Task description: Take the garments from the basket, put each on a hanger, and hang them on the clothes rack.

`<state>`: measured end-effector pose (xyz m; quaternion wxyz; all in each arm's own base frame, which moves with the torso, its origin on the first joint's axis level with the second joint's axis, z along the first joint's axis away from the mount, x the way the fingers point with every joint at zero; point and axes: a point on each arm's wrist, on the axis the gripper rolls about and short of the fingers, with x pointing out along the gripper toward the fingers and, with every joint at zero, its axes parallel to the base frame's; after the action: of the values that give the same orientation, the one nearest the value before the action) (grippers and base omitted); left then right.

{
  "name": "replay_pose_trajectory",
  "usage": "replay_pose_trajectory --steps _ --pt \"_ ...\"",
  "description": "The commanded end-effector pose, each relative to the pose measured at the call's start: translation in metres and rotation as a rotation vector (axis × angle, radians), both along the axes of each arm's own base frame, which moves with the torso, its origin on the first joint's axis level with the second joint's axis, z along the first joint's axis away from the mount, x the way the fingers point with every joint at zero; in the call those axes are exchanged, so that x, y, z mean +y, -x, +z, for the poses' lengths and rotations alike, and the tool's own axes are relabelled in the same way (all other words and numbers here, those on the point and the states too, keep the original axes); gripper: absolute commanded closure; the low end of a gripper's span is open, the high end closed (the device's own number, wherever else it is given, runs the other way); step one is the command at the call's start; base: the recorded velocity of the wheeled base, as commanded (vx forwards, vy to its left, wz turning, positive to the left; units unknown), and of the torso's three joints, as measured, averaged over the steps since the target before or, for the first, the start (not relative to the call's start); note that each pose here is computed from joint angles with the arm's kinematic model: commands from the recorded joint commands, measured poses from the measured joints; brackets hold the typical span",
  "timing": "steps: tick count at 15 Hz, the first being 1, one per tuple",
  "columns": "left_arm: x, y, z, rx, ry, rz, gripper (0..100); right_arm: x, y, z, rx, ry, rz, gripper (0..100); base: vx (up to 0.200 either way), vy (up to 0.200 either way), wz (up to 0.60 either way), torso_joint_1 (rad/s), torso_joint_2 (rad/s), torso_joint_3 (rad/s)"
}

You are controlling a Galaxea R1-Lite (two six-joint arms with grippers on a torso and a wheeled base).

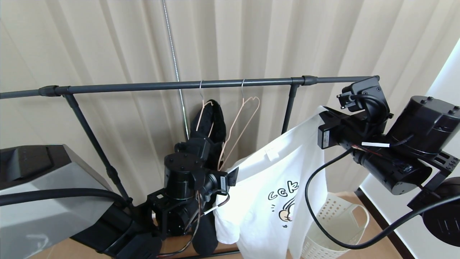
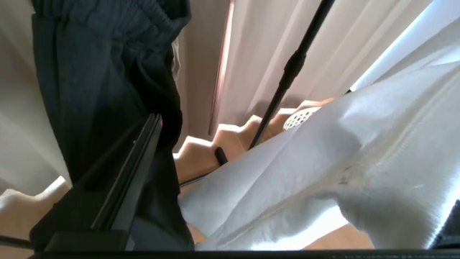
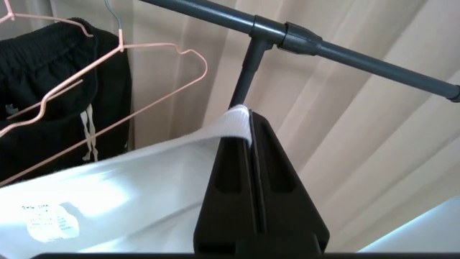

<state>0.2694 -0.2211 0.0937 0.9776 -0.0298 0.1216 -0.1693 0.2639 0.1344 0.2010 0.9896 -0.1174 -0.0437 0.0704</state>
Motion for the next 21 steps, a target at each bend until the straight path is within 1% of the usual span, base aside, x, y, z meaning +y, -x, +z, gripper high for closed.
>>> replay_pose_trajectory --steps 1,6,7,8,12,18,19,20,21 --pt "0.001 0.001 0.003 -0.008 0.005 0.002 0 0.000 -0.001 -0.002 0.005 0.003 0.000 100 0.000 0.000 0.00 0.000 0.00 0.000" --pt "0.001 0.005 0.010 -0.022 0.017 0.001 0 0.002 -0.003 -0.006 0.017 0.009 0.000 100 0.000 0.000 0.00 0.000 0.00 0.000" --pt "0.002 0.005 0.013 -0.028 0.022 0.001 0 0.003 -0.006 -0.009 0.026 0.015 0.000 100 0.000 0.000 0.00 0.000 0.00 0.000" --pt "0.002 0.006 0.013 -0.028 0.022 0.001 100 0.004 -0.007 -0.010 0.028 0.015 0.000 100 0.000 0.000 0.00 0.000 0.00 0.000" --pt "0.004 0.007 0.015 -0.034 0.015 -0.001 100 0.003 -0.006 -0.011 0.025 0.014 0.000 100 0.000 0.000 0.00 0.000 0.00 0.000" --pt "0.004 0.008 0.018 -0.041 0.021 -0.003 100 0.004 -0.003 -0.014 0.034 0.021 0.009 100 0.000 0.000 0.00 0.000 0.00 0.000" --pt "0.005 0.009 0.021 -0.048 0.027 -0.003 100 0.009 0.000 -0.014 0.037 0.021 0.028 100 0.000 0.000 0.00 0.000 0.00 0.000" --pt "0.007 0.012 0.031 -0.065 0.041 -0.003 100 0.013 0.003 -0.014 0.034 0.021 0.039 100 0.000 0.000 0.00 0.000 0.00 0.000" --pt "0.007 0.012 0.031 -0.065 0.041 -0.003 100 0.013 0.003 -0.014 0.034 0.021 0.039 100 0.000 0.000 0.00 0.000 0.00 0.000"
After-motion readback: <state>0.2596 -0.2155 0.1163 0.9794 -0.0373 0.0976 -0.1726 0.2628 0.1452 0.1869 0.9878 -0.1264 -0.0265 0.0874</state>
